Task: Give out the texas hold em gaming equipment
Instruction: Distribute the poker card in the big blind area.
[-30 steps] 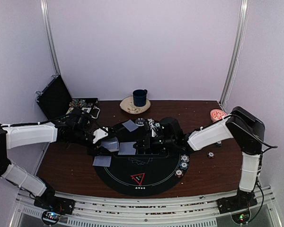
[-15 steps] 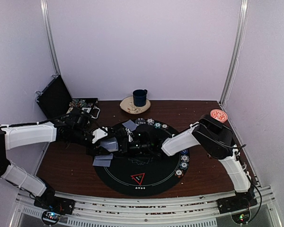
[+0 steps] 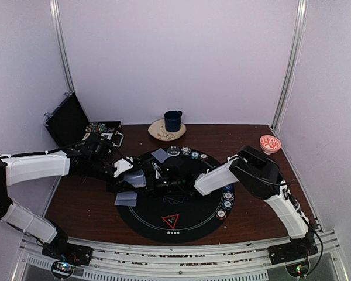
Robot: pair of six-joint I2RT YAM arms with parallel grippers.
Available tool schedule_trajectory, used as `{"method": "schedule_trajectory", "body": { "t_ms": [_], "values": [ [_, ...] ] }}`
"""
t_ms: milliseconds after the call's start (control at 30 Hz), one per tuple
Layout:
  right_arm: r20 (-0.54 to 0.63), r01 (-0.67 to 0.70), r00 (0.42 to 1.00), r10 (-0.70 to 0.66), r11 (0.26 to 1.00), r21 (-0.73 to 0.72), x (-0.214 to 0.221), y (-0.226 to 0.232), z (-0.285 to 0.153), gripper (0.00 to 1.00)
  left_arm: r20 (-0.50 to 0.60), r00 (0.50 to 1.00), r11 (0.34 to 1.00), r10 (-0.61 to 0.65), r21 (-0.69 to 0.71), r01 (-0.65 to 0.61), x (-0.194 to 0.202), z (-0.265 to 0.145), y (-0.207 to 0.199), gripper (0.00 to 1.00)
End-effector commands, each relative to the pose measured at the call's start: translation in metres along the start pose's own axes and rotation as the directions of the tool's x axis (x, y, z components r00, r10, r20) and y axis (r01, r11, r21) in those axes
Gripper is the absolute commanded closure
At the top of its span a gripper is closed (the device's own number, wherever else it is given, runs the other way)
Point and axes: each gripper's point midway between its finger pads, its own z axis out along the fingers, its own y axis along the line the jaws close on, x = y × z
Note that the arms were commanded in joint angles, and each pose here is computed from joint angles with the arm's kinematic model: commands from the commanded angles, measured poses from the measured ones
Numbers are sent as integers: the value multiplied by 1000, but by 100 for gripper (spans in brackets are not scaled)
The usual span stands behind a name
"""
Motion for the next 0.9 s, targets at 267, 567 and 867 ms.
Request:
{"method": "schedule_trajectory", "body": {
  "t_ms": [267, 567, 867],
  "values": [
    [-5, 33, 999, -33, 998, 61, 7, -4, 10, 100, 37, 999, 999, 7, -36, -6, -14, -5, 12, 96],
    [-10, 47, 999, -46, 993, 112, 7, -10, 9, 80, 35, 999, 999, 7, -36, -6, -13, -4, 12, 96],
    [24, 107, 993, -113, 977, 187, -6, 8, -10, 62, 36, 999, 999, 5, -33, -4, -13, -3, 12, 96]
  ]
}}
